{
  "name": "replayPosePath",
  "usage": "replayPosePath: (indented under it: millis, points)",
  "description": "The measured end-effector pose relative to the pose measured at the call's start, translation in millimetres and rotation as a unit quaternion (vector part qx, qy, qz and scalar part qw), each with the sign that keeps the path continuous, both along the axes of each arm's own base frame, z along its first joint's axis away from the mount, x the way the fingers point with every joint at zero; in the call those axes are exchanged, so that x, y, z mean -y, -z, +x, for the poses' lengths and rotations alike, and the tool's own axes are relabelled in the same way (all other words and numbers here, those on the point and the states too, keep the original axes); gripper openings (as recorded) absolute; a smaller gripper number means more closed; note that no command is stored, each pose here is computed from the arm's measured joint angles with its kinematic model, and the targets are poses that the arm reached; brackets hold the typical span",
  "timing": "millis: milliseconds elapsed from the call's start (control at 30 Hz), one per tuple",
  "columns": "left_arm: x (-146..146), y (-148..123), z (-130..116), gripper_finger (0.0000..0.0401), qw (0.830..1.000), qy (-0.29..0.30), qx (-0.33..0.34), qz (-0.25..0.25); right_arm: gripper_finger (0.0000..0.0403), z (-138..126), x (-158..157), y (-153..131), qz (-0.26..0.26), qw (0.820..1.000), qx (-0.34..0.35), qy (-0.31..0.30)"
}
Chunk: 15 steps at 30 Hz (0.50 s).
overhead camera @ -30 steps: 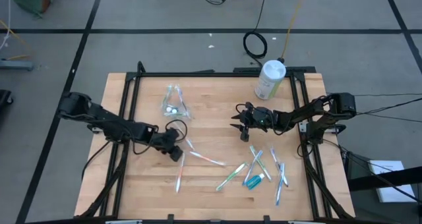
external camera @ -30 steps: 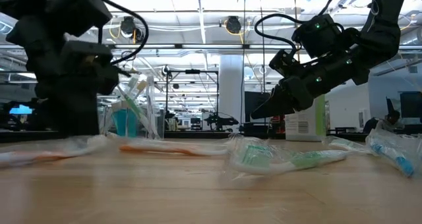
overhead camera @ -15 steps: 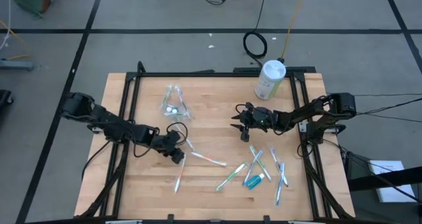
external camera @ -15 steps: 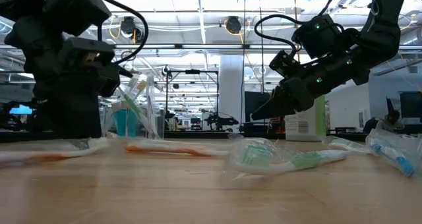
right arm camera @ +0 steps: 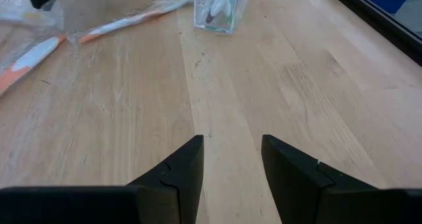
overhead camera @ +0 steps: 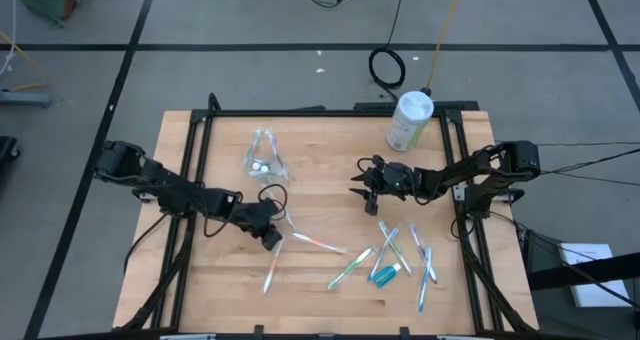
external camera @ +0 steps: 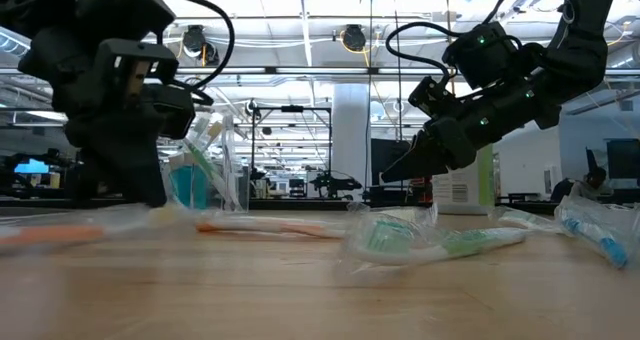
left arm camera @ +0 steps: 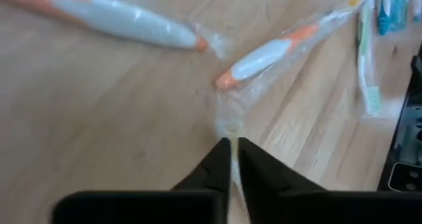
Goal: Pick & Place toothbrushing station
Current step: Put the orange toothbrush into the transparent organizer
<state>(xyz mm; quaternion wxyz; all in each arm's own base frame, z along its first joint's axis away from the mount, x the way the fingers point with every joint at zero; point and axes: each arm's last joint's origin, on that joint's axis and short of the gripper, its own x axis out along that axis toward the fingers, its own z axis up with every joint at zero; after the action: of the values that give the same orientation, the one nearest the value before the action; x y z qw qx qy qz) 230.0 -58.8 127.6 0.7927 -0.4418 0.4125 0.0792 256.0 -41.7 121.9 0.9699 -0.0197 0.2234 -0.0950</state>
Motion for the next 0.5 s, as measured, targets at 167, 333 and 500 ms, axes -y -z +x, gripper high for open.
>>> replayPosePath:
  millis: [167,333,500]
  points:
    - [-5,-7,5,0.0010,0.999,0.019,0.043,0.009,0.0144,0,0,0,0.000,1.000,0.000,0.000]
    - [-9,-34,6,0.0005,0.993,0.036,0.110,0.035,0.0144,0,0,0,0.000,1.000,0.000,0.000]
    - [-14,-86,4,0.0003,0.960,0.040,0.234,0.148,0.0144,0,0,0,0.000,1.000,-0.002,0.000]
